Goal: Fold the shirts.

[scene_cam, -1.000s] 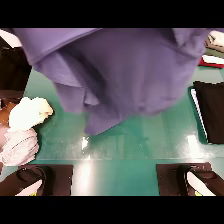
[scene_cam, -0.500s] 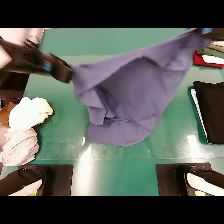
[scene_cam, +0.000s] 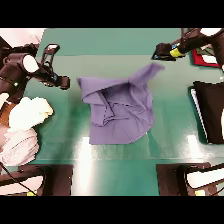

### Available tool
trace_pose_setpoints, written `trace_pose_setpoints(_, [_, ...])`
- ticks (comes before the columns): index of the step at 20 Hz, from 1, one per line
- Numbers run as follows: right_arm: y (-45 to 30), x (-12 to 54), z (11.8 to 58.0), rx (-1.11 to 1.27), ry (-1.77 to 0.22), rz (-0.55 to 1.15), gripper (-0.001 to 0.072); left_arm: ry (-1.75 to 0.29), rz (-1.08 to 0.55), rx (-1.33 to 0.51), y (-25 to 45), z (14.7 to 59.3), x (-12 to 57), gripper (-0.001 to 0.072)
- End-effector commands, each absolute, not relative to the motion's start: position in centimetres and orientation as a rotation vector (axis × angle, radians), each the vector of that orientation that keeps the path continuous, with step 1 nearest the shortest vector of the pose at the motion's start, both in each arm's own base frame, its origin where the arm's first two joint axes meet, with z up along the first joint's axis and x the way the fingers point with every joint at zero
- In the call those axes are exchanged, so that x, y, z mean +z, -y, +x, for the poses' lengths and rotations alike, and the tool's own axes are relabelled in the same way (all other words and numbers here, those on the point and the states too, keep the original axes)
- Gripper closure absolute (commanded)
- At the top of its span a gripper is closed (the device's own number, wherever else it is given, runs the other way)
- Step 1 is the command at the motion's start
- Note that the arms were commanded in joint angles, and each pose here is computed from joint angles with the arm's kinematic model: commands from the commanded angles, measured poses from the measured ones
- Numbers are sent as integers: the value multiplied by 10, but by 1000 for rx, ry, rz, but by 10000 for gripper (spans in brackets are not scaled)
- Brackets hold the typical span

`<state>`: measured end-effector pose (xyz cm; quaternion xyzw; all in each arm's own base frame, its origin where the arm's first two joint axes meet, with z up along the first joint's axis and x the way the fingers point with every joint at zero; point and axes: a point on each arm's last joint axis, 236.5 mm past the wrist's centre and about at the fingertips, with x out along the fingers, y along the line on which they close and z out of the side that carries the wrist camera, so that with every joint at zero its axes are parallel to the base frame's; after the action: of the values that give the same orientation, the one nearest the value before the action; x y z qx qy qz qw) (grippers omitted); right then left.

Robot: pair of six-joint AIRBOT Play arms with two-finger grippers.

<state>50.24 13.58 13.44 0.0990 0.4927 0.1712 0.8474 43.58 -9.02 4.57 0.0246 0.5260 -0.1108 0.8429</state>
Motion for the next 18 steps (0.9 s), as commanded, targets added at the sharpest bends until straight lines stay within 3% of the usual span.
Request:
trace_pose_setpoints(1, [-138,126,517,366,-1025,273,167,-1153,-16,-179,56,433,40,165])
trace_pose_setpoints(4, [-116,153,508,340,-987,280,170,-1183,-125,-188,50,418,53,165])
trace_pose_setpoints(10, [-97,205,459,360,-968,212,187,-1219,-232,-568,154,381,57,166])
trace_pose_setpoints(15, [-98,235,428,377,-943,186,194,-1236,-175,-590,198,357,-7,166])
trace_pose_setpoints(18, [-98,244,413,385,-947,173,194,-1271,-225,-574,204,352,-33,166])
